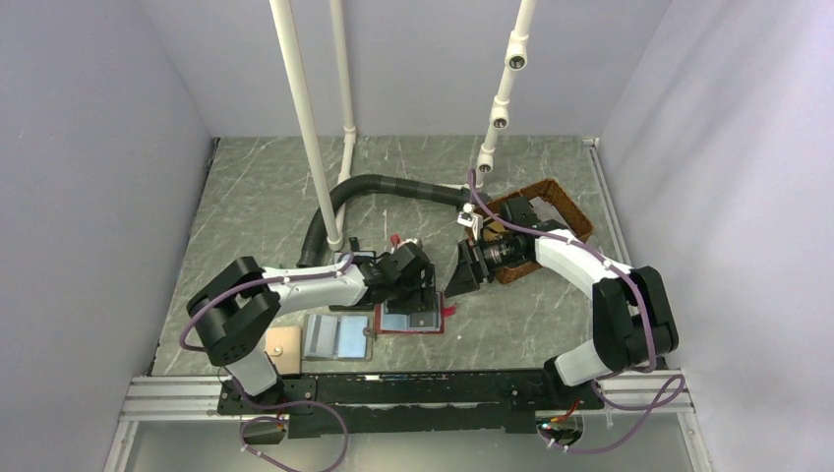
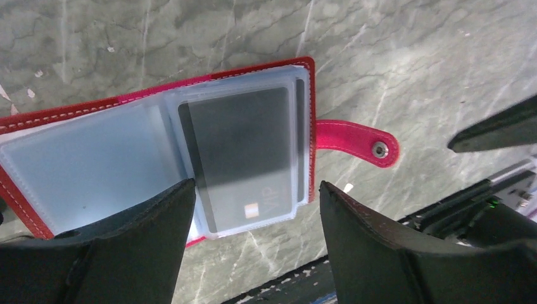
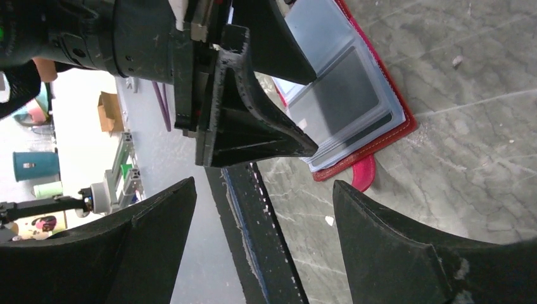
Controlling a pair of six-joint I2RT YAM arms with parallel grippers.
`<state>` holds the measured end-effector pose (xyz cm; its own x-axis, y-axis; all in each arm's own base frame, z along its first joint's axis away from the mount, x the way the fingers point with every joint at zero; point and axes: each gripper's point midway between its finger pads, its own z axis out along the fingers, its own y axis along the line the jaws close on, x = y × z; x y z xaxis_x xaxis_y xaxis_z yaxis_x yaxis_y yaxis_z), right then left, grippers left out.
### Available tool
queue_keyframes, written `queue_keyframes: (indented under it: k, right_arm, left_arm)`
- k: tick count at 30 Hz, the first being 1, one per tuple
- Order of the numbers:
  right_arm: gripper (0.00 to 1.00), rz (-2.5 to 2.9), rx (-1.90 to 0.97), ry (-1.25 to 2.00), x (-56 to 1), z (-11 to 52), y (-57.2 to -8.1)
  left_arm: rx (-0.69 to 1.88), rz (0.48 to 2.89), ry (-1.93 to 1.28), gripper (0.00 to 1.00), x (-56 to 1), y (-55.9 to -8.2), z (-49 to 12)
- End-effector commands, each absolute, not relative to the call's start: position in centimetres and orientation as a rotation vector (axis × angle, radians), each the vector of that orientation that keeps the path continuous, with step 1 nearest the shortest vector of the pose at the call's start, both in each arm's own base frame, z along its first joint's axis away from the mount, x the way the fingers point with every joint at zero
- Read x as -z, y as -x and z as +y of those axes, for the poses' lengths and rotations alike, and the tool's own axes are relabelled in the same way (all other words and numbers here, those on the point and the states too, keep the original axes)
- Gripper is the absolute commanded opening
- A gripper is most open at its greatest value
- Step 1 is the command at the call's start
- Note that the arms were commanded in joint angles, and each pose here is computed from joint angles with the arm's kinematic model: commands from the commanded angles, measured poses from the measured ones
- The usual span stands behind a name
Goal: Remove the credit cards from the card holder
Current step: Remove the credit card from the card holder.
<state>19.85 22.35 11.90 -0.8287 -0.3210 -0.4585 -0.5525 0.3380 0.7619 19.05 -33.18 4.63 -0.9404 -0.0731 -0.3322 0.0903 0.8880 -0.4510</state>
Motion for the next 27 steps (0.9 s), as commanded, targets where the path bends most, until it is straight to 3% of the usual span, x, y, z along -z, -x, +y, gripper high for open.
queue_keyframes:
  k: [1, 12, 17, 27]
  right_arm:
    - [0.82, 2.322, -1.451, 0.772, -12.8, 22.5, -20.5]
    - [0.81, 2.351, -1.407, 0.713, -12.5, 22.0, -21.3]
    - [0.81, 2.345, -1.413, 0.711, -12.5, 21.9, -21.1]
    - [0.81, 2.376, -1.537, 0.602, -12.6, 22.6, -20.4]
  left_arm:
    - [0.512, 2.775, -0.056, 0.76, -3.4, -18.5, -32.4]
    - [0.261, 2.859, -0.024, 0.72, -1.6, -18.0, -31.4]
    - [0.24, 2.848, 0.009, 0.49, -2.0, -17.9, -30.5]
    - [0.638, 2.773, 0.197, 0.32, -3.1, -18.0, -30.8]
